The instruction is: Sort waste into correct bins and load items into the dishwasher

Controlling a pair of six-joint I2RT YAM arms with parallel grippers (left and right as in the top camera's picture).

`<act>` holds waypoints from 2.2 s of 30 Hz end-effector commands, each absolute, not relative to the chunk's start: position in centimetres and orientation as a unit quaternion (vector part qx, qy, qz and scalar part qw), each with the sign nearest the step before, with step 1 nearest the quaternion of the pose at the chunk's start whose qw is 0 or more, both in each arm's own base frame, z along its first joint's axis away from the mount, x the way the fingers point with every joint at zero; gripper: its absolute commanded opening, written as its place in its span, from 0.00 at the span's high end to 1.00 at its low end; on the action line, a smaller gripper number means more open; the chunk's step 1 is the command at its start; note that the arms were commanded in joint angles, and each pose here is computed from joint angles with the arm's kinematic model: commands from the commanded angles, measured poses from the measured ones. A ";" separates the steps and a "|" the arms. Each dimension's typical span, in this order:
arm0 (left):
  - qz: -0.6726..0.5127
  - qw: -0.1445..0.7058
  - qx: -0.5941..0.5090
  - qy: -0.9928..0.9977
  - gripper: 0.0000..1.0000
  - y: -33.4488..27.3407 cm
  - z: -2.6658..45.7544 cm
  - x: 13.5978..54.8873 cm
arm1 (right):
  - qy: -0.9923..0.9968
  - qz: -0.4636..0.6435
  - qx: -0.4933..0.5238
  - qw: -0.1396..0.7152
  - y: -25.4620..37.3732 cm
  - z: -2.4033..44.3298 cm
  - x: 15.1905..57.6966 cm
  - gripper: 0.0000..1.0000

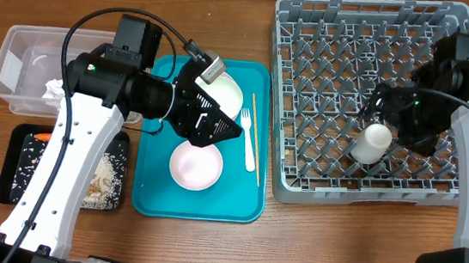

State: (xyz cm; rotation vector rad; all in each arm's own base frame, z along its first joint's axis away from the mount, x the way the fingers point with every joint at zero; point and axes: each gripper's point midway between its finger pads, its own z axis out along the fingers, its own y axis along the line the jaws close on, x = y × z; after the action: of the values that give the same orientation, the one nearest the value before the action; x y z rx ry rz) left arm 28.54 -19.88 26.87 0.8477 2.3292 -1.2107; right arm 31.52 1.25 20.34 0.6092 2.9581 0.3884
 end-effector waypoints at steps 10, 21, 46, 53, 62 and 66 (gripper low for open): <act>-0.430 0.197 0.306 0.826 0.00 -20.0 27.3 28.7 | 0.965 0.168 0.201 -0.011 3.1 20.9 28.9 0.08; -0.388 0.226 0.314 0.836 0.00 -19.4 26.7 30.4 | 0.979 0.163 0.123 -0.021 6.1 20.8 28.0 0.10; -0.039 -0.007 -0.059 0.997 0.04 -6.6 9.2 25.2 | 0.983 0.155 0.094 -0.007 7.5 20.7 28.5 0.16; -0.042 0.006 -0.058 0.997 0.37 -6.7 8.9 25.8 | 0.983 0.156 0.093 0.000 7.5 20.7 28.8 0.16; -0.054 0.013 -0.058 0.997 0.77 -7.3 7.6 25.9 | 0.983 0.157 0.092 0.001 7.5 20.7 28.9 0.16; -0.074 0.017 -0.046 0.996 0.67 -8.5 6.9 25.9 | 0.983 0.157 0.092 0.001 7.5 20.7 28.9 0.16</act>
State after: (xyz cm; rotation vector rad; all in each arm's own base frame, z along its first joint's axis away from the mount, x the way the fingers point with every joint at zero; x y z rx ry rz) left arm 26.42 -7.32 7.44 -0.1617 3.0804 -0.1740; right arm 28.81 7.45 20.46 0.3094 3.0996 0.5001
